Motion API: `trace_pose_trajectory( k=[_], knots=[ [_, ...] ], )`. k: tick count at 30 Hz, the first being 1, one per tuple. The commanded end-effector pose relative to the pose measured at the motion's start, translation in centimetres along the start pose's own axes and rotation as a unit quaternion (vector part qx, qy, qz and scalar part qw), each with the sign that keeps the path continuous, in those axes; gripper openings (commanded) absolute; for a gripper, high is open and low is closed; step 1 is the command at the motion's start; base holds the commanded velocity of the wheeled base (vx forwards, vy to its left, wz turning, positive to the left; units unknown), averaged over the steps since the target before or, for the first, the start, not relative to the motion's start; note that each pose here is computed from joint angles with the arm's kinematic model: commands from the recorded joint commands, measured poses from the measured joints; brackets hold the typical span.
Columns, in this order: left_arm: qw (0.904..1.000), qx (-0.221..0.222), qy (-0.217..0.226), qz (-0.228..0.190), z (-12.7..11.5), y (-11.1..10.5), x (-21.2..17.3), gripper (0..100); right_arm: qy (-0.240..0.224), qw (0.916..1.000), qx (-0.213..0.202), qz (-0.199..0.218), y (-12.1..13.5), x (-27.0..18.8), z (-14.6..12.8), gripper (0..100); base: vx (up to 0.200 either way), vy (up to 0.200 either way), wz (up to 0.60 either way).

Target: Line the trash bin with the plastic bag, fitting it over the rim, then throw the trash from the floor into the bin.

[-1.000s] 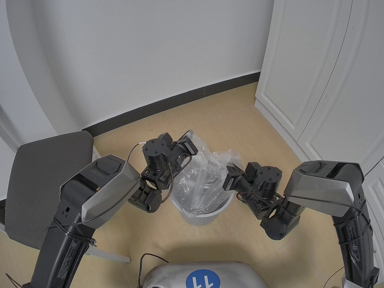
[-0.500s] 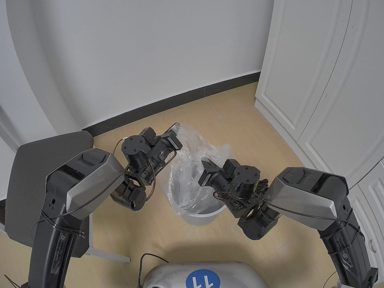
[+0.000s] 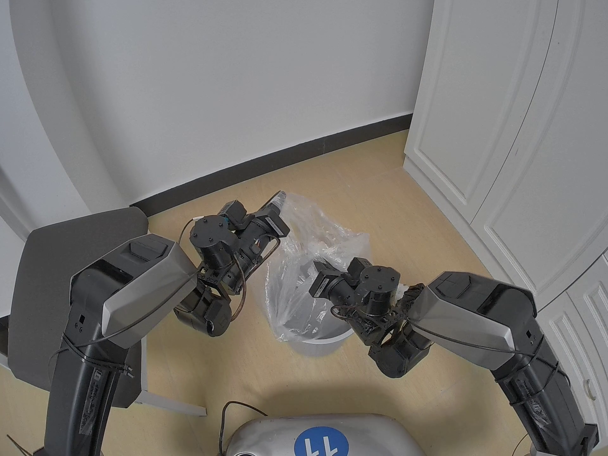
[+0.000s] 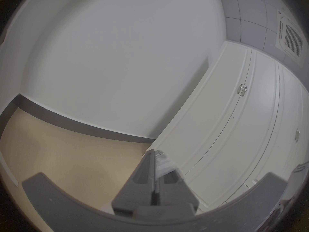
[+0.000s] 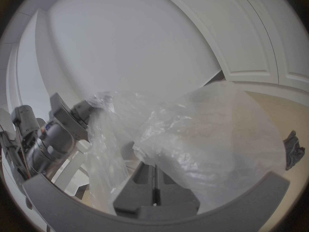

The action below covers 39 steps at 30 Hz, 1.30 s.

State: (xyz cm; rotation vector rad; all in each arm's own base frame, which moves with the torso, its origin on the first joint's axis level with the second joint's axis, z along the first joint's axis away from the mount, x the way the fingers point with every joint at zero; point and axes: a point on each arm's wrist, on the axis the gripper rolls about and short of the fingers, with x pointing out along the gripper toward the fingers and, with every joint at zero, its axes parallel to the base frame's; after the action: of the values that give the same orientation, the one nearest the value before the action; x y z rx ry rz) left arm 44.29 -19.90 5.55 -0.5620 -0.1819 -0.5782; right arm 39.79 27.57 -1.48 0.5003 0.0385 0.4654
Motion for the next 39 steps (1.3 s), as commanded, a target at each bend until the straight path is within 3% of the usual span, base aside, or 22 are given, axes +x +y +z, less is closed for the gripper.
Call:
trace_pose_trajectory(
  k=[1, 9, 16, 22, 23, 28, 35, 39],
  knots=[
    [0.9999, -0.003, 0.013, -0.009, -0.6, -1.3, -0.3, 0, 0.016, 0.9998, 0.0, -0.008, -0.8, 0.1, -1.7, 0, 0.0, 0.0, 0.0],
    [0.999, -0.01, 0.04, -0.02, -3.4, -2.7, -0.7, 0, 0.027, 0.9992, 0.001, -0.03, -3.3, -0.3, -3.3, 0, 0.0, 0.0, 0.0],
    [0.9983, -0.016, 0.05, -0.026, -5.6, -3.2, -0.6, 0, 0.005, 0.9988, 0.003, -0.048, -4.8, -0.2, -1.9, 0, 0.0, 0.0, 0.0],
    [0.9981, -0.017, 0.047, -0.035, -6.8, -3.4, 0.0, 0, -0.019, 0.9979, -0.025, -0.056, -6.3, -0.5, -0.8, 0, 0.0, 0.0, 0.0],
    [0.9976, -0.017, 0.055, -0.038, -7.4, -3.2, 0.5, 0, -0.05, 0.9929, -0.084, -0.068, -8.4, -0.5, 1.1, 0, 0.0, 0.0, 0.0],
    [0.9971, -0.017, 0.066, -0.033, -8.3, -2.9, 2.0, 0, -0.037, 0.984, -0.156, -0.078, -10.5, -1.1, 2.5, 0, 0.0, 0.0, 0.0],
    [0.9962, -0.018, 0.079, -0.032, -10.7, -2.3, 2.9, 0, -0.023, 0.9706, -0.222, -0.09, -13.2, -2.0, 4.1, 0, 0.0, 0.0, 0.0],
    [0.9958, -0.015, 0.085, -0.03, -11.6, -2.1, 3.6, 0, -0.03, 0.9678, -0.233, -0.092, -13.7, -2.0, 5.1, 0, 0.0, 0.0, 0.0]
  ],
)
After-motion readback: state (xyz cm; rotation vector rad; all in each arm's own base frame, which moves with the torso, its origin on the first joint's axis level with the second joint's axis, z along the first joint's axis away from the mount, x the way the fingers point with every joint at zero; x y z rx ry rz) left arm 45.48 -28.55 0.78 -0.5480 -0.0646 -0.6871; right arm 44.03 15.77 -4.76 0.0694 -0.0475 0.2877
